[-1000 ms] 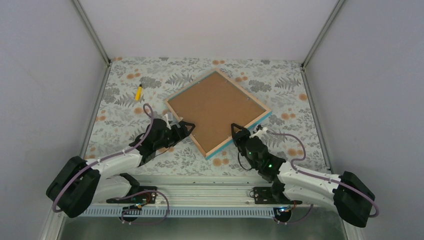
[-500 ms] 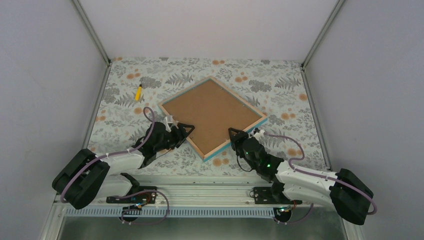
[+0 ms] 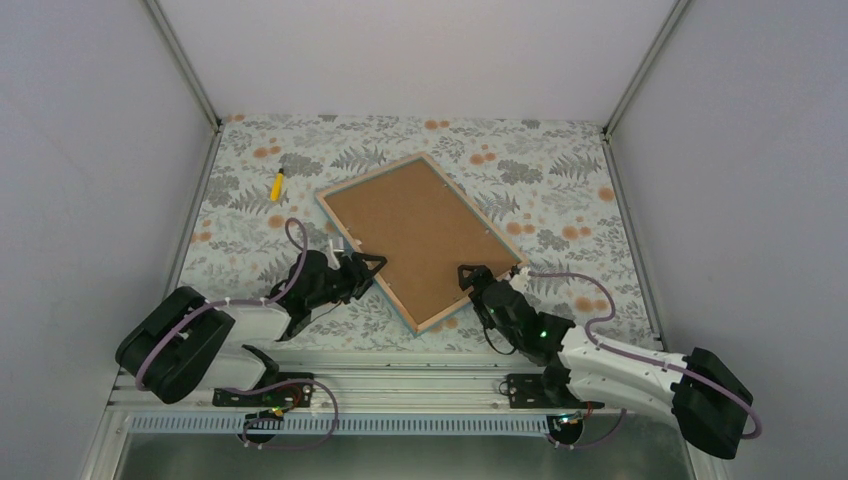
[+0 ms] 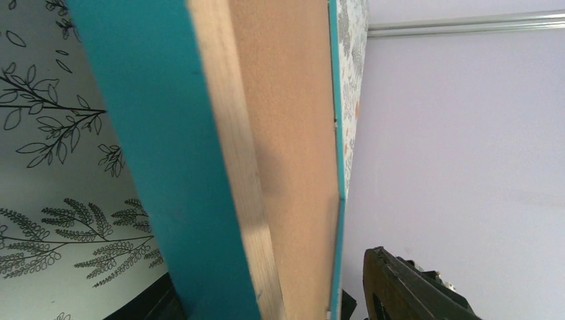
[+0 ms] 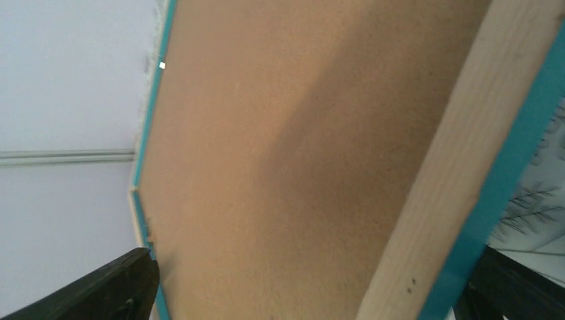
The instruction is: Take the photo out of the frame
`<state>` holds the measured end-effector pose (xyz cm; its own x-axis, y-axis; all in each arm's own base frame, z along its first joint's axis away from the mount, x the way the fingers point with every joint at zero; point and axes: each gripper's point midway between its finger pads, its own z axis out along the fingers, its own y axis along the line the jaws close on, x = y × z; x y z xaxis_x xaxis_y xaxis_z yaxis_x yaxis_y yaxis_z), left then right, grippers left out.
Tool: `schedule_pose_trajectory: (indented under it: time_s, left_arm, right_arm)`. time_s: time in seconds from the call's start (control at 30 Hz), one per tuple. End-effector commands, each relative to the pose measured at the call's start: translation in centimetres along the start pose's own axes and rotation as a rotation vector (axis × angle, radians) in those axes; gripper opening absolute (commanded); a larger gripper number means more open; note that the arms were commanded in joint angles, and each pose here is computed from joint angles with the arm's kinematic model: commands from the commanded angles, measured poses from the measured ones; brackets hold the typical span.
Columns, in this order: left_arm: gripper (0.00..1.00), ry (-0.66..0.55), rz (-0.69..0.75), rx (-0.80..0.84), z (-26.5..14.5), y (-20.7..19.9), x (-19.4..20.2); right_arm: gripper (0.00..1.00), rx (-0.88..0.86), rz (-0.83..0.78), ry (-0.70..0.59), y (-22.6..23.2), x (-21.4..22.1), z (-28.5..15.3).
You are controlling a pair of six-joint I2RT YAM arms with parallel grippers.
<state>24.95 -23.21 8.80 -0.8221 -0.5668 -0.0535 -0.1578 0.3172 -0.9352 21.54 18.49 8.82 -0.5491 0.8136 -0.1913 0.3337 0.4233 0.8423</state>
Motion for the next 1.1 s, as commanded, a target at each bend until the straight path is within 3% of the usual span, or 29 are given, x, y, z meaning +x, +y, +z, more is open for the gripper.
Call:
schedule_pose_trajectory:
  time_s: [0.0, 0.3, 0.47, 0.6, 0.73, 1.07]
  left_arm:
    - [0.56, -0.022, 0.026, 0.107, -0.3, -2.4, -0.6]
    - [0.55, -0.013, 0.012, 0.098, -0.6, -1.3, -0.6]
    - [0.56, -0.017, 0.01, 0.072, -0.9, -0.3, -0.6]
    - [0.56, -0.014, 0.013, 0.049, -1.0, 0.4, -0.6]
    - [0.56, -0.009, 0.014, 0.035, -1.0, 0.8, -0.5]
    - [0.56, -0.001, 0.058, -0.036, -0.9, 1.9, -0.7]
  right_arm:
    - [1.0, 0.066, -0.108, -0.053, -0.1, -1.2, -0.6]
    - [1.0, 0.182, -0.443, -0.079, 1.0, -2.2, -0.8]
    - [1.0, 0.16, -0.701, -0.155, 4.8, -4.9, -0.8]
    - [1.0, 0.088, -0.85, -0.131, 7.7, -6.8, 0.5]
    - [1.0, 0.069, -0.917, -0.072, 8.4, -9.3, 3.0]
    - [1.0, 0.136, -0.915, 0.091, 6.0, -13.4, 9.6]
